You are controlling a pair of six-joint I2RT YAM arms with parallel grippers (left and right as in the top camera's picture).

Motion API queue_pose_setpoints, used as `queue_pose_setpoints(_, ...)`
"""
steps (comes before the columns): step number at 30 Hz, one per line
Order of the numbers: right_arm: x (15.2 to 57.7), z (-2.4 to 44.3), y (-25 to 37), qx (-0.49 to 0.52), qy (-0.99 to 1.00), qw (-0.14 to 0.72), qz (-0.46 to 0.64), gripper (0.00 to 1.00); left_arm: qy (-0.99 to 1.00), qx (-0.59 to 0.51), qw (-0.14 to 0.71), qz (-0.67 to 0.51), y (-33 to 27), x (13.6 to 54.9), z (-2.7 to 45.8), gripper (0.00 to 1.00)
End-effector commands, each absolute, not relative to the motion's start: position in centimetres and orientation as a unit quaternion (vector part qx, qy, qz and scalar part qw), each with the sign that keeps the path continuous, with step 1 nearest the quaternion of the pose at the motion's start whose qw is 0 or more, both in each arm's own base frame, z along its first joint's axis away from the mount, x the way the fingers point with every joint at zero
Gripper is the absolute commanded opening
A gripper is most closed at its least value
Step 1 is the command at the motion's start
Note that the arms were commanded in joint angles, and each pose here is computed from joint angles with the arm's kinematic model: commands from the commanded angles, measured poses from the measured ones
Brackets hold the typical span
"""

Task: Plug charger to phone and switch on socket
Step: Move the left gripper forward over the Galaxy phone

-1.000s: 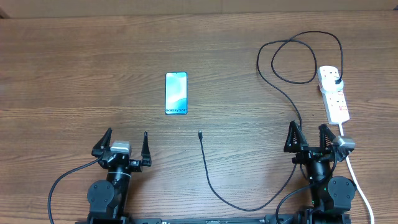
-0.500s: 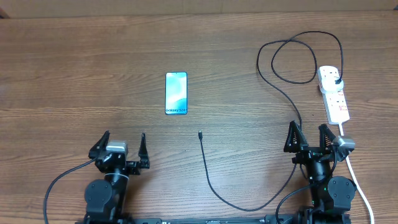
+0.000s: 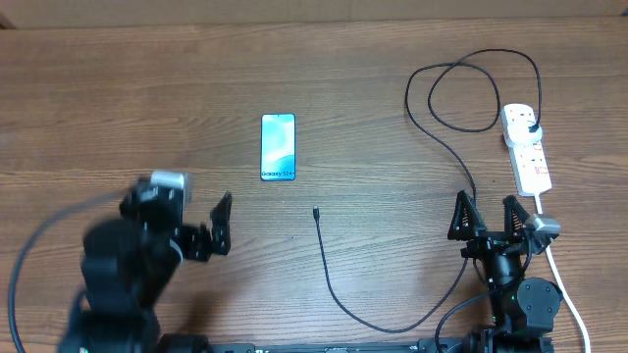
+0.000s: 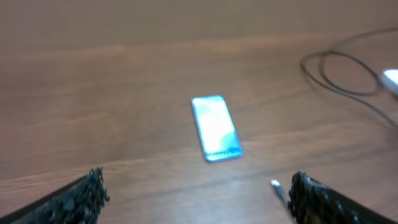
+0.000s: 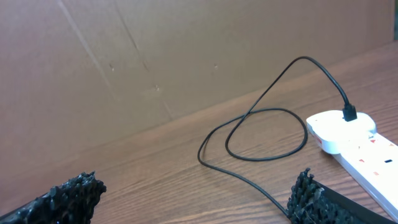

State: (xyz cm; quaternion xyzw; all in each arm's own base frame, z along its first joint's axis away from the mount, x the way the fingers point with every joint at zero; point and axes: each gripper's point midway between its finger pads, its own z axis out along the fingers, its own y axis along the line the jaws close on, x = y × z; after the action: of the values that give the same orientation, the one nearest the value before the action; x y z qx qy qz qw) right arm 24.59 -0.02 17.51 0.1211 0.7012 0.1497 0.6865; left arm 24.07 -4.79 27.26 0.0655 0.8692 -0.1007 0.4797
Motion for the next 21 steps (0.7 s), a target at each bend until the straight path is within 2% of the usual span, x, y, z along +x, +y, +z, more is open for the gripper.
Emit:
queue_pose_setpoints(1,24.6,17.3,0.2,0.117,0.701,0.687,0.153,1.00,0.890,0.089,0.413,-0.169,-7.4,25.1,28.7,0.99)
queue_pose_setpoints(5,24.6,17.3,0.2,0.117,0.701,0.687,0.153,1.00,0.935,0.076,0.290,-0.192,-8.2,26.0,27.5,0.99)
queue_pose_setpoints(9,24.6,17.3,0.2,0.117,0.701,0.687,0.153,1.00,0.951,0.059,0.201,-0.227,-9.3,27.0,25.8,1.00)
queue_pose_setpoints(16,24.6,17.3,0.2,0.117,0.701,0.687,0.153,1.00,0.947,-0.031,0.045,-0.317,-12.2,27.8,21.5,0.99)
queue_pose_setpoints(17,24.6,17.3,0.2,0.117,0.701,0.687,0.153,1.00,0.948,-0.037,0.029,-0.314,-12.1,28.2,20.5,0.98)
queue_pose_setpoints(20,24.6,17.3,0.2,0.117,0.701,0.687,0.153,1.00,0.950,-0.047,-0.003,-0.310,-12.2,28.8,18.6,0.83)
queue_pose_setpoints(21,24.6,17.3,0.2,0.117,0.701,0.687,0.153,1.00,0.950,-0.051,-0.015,-0.308,-12.2,29.0,17.9,0.82)
